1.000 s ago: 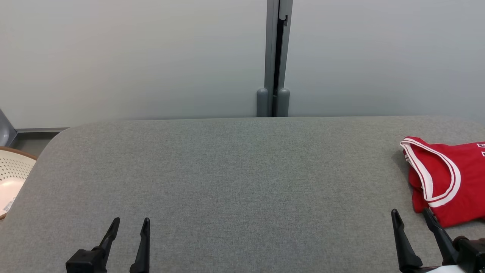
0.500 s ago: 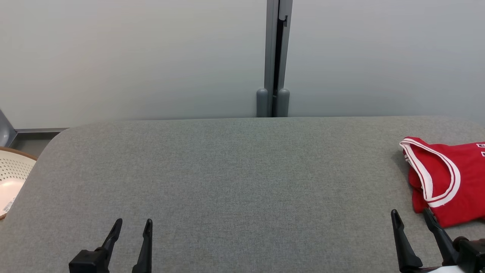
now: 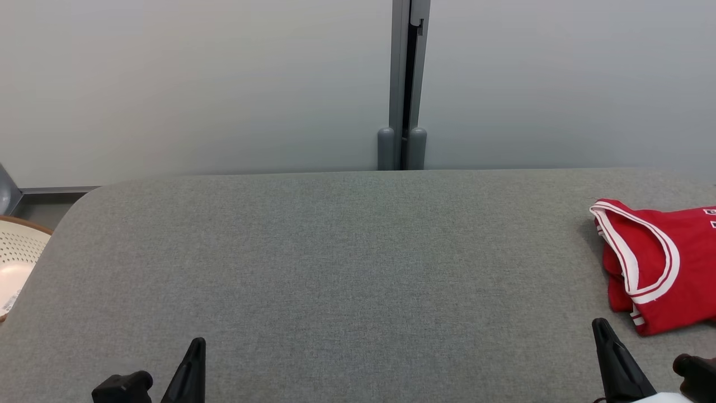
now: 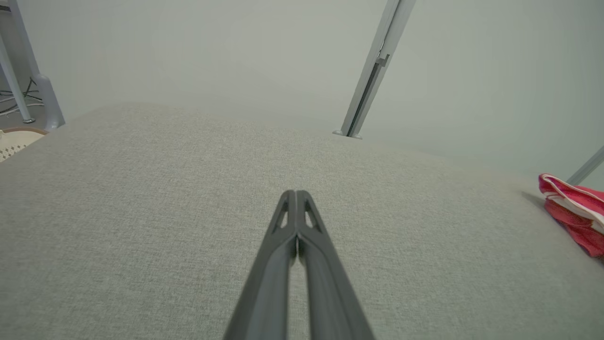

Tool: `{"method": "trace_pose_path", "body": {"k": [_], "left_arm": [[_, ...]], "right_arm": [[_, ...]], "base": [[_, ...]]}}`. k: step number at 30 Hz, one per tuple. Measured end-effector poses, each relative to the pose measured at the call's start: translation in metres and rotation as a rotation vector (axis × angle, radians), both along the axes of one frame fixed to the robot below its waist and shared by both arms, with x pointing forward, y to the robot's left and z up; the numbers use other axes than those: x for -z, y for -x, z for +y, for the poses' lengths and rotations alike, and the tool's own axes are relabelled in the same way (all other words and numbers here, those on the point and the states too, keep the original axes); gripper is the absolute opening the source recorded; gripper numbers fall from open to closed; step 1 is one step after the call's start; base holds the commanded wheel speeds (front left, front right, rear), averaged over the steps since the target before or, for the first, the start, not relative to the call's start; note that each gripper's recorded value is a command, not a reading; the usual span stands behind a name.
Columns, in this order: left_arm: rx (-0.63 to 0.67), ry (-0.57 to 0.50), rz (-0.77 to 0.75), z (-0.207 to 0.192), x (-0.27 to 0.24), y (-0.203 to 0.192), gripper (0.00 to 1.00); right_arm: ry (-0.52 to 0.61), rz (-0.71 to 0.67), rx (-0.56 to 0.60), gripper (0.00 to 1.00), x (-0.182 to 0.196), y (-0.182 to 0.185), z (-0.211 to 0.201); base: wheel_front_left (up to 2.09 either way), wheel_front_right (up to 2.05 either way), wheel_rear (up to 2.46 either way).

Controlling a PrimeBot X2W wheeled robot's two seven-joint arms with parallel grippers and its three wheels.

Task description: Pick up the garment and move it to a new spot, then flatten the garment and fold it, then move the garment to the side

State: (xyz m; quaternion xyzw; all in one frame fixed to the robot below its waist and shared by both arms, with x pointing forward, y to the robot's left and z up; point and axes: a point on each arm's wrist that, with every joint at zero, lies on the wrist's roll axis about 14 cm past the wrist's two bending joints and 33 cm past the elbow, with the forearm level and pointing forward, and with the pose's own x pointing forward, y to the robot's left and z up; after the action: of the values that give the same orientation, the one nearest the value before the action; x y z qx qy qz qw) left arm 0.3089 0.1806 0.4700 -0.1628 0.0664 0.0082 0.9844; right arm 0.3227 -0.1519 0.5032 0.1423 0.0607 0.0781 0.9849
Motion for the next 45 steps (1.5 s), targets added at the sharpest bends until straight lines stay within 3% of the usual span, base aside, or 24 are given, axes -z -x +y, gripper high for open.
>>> {"method": "trace_pose_path", "body": {"k": [21, 45], "left_arm": [[-0.064, 0.329, 0.036, 0.010, -0.002, -0.022, 0.00], [-0.087, 0.625, 0.029, 0.012, -0.009, -0.039, 0.00]], "right_arm": [[-0.353, 0.018, 0.038, 0.00, -0.003, -0.018, -0.005], [-0.652, 0.029, 0.087, 0.00, -0.005, -0.034, -0.016]], "base": [[0.00, 0.00, 0.00], [0.00, 0.00, 0.00]]}}
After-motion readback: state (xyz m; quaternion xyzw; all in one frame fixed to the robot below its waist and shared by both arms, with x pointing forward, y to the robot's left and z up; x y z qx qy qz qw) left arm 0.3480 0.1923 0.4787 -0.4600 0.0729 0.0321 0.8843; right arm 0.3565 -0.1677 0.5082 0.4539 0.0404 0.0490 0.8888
